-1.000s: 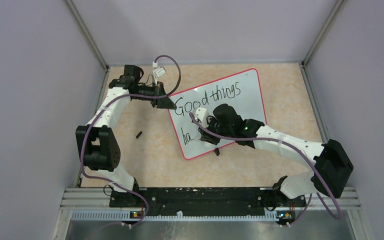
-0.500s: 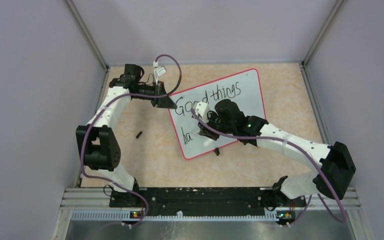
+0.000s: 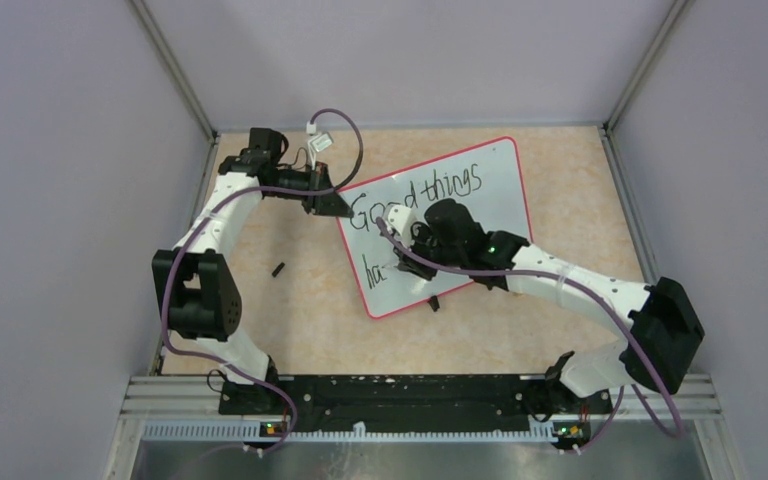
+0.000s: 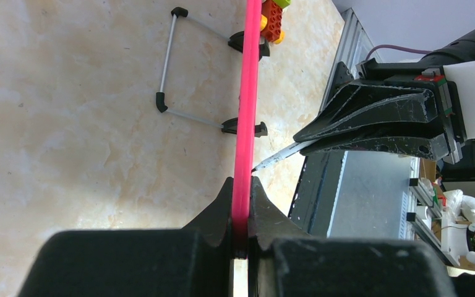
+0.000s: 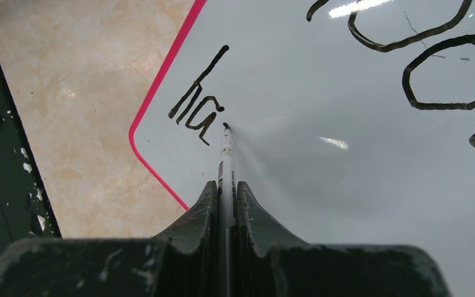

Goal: Write a sentence on the whiteboard

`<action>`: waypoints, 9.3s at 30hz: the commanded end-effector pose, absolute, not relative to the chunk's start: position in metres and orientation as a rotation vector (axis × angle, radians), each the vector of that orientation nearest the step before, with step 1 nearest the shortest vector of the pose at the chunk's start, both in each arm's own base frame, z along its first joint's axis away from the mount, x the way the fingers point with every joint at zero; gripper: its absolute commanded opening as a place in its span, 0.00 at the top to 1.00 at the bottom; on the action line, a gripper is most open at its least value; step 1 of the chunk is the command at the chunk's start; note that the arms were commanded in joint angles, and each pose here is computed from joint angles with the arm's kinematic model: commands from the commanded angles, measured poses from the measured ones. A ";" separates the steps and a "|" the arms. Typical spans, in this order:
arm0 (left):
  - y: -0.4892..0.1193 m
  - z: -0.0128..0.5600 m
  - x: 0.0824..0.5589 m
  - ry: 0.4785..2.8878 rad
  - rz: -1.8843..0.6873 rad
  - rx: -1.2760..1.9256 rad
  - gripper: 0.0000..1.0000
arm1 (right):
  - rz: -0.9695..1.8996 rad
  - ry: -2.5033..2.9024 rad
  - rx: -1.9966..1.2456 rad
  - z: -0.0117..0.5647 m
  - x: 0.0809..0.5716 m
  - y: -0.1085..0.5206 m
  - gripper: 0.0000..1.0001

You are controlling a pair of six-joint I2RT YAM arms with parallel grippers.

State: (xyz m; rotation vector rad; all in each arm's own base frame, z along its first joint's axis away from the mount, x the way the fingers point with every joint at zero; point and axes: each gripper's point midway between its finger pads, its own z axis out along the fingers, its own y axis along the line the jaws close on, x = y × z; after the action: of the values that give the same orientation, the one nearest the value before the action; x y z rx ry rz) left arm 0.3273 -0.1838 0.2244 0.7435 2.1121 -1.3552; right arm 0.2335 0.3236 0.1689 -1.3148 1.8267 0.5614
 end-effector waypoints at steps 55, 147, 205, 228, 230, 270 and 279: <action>-0.177 0.220 0.353 2.088 -1.162 0.807 1.00 | 0.562 1.772 -1.234 0.203 0.241 0.323 1.00; -0.178 0.224 0.356 2.078 -1.158 0.812 1.00 | 0.412 1.814 -1.160 0.201 0.274 0.285 1.00; -0.178 0.226 0.357 2.073 -1.153 0.814 1.00 | 0.476 1.848 -1.208 0.189 0.248 0.288 1.00; -0.178 0.226 0.358 2.076 -1.151 0.814 1.00 | 0.455 1.901 -1.152 0.178 0.259 0.269 1.00; -0.178 0.226 0.358 2.075 -1.150 0.814 1.00 | 0.459 1.912 -1.162 0.173 0.257 0.268 1.00; -0.178 0.224 0.356 2.076 -1.151 0.816 1.00 | 0.597 1.863 -1.212 0.191 0.224 0.274 1.00; -0.179 0.224 0.356 2.076 -1.152 0.816 1.00 | 0.582 1.869 -1.148 0.190 0.237 0.264 1.00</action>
State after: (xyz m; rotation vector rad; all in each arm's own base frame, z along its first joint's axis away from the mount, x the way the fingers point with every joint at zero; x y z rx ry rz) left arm 0.3317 -0.1866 0.2259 0.7530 2.1131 -1.3547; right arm 0.2332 0.2618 0.1796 -1.1788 1.9138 0.5657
